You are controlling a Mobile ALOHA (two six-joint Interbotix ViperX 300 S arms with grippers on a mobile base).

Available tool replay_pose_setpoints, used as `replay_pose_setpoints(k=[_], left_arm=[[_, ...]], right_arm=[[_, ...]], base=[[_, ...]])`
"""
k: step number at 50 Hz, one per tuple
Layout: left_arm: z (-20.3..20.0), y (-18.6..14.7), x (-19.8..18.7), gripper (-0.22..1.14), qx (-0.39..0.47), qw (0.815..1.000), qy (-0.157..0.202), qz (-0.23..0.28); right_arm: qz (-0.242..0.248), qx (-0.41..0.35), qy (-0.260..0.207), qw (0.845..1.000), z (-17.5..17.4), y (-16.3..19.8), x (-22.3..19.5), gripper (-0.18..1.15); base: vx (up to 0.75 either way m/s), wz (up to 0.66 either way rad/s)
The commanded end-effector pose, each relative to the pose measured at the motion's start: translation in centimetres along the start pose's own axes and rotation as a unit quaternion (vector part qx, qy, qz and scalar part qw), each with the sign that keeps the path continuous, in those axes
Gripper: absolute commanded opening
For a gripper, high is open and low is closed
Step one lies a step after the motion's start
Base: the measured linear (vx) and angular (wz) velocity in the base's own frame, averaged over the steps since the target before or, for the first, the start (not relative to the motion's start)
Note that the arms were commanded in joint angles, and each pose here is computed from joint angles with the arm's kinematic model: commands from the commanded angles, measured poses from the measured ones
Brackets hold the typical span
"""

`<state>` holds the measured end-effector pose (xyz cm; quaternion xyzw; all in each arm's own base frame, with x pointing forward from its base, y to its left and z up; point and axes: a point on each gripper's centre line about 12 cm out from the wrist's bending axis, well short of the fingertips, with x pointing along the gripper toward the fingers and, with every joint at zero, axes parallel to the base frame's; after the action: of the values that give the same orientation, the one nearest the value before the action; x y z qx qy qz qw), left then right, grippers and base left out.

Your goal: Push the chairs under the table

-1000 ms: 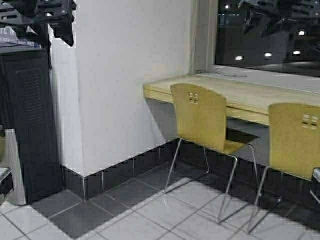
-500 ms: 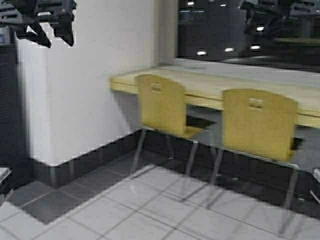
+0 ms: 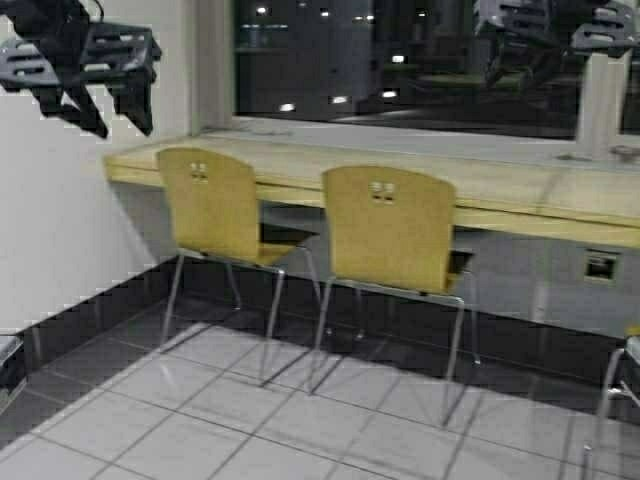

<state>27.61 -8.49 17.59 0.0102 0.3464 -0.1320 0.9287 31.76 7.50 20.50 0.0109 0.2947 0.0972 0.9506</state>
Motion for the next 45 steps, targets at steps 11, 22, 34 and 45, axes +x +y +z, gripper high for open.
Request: replay_pose_setpoints(k=[11, 22, 34, 45], left_arm=[[1.2, -0.8, -0.5, 0.86, -0.005, 1.0, 0.009, -0.016], [1.4, -1.3, -0.6, 0.86, 0.001, 1.0, 0.006, -0.022], [1.0, -1.2, -0.2, 0.86, 0.005, 1.0, 0.013, -0.02], [1.4, -1.2, -0.3, 0.86, 0.003, 1.0, 0.008, -0.021]], right_arm=[[0.011, -0.014, 0.012, 1.0, -0.1, 0.9, -1.0, 0.79], [0.015, -0.012, -0.003, 1.0, 0.9, 1.2, -1.4, 0.79], [0.017, -0.01, -0.005, 1.0, 0.7, 1.4, -1.2, 0.79], [0.02, 0.002, -0.019, 1.0, 1.5, 1.5, -2.0, 0.79]], base=[[-0.17, -0.24], [-0.19, -0.29], [-0.1, -0.25], [-0.14, -0.21]])
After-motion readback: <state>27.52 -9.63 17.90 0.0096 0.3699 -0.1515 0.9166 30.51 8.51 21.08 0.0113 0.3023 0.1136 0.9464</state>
